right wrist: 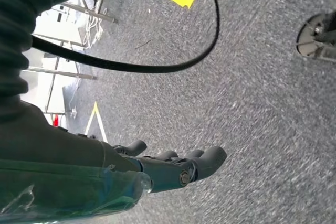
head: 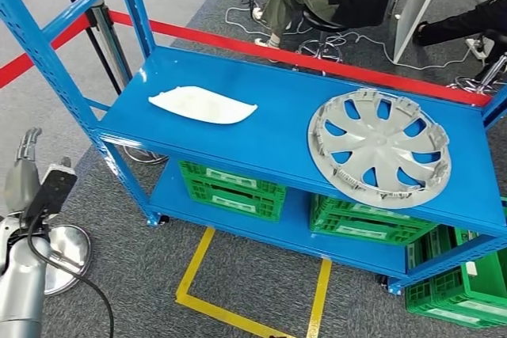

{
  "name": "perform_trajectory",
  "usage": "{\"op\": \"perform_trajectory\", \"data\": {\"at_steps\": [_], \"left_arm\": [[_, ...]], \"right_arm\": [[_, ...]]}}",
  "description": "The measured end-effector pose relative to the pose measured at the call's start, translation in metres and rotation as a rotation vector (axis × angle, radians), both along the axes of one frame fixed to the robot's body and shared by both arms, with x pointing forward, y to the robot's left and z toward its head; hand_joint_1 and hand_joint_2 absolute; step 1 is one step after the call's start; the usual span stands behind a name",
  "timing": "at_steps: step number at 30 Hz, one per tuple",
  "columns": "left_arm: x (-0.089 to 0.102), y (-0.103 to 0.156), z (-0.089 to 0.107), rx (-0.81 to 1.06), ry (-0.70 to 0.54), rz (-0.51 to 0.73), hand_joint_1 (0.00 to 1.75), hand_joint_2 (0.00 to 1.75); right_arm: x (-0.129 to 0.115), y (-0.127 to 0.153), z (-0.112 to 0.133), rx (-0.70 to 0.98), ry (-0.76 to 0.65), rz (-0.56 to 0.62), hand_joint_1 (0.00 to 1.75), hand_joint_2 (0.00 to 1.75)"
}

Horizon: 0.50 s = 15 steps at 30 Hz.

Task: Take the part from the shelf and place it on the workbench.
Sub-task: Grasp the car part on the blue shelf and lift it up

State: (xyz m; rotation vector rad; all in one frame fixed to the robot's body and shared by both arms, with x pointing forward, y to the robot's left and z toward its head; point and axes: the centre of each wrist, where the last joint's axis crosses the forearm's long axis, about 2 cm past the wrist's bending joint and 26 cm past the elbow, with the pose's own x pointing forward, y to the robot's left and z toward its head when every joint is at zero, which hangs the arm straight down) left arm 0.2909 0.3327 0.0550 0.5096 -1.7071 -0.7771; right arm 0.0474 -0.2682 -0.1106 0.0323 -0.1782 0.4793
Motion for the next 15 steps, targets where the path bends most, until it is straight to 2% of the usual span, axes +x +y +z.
{"op": "perform_trajectory", "data": {"at_steps": [15], "left_arm": [[-0.0038,0.0064,-0.0061,0.023,0.034,0.005,0.0,0.0]], "right_arm": [[-0.005,0.0017,-0.0005,0.059,0.009,-0.009,0.0,0.0]]}}
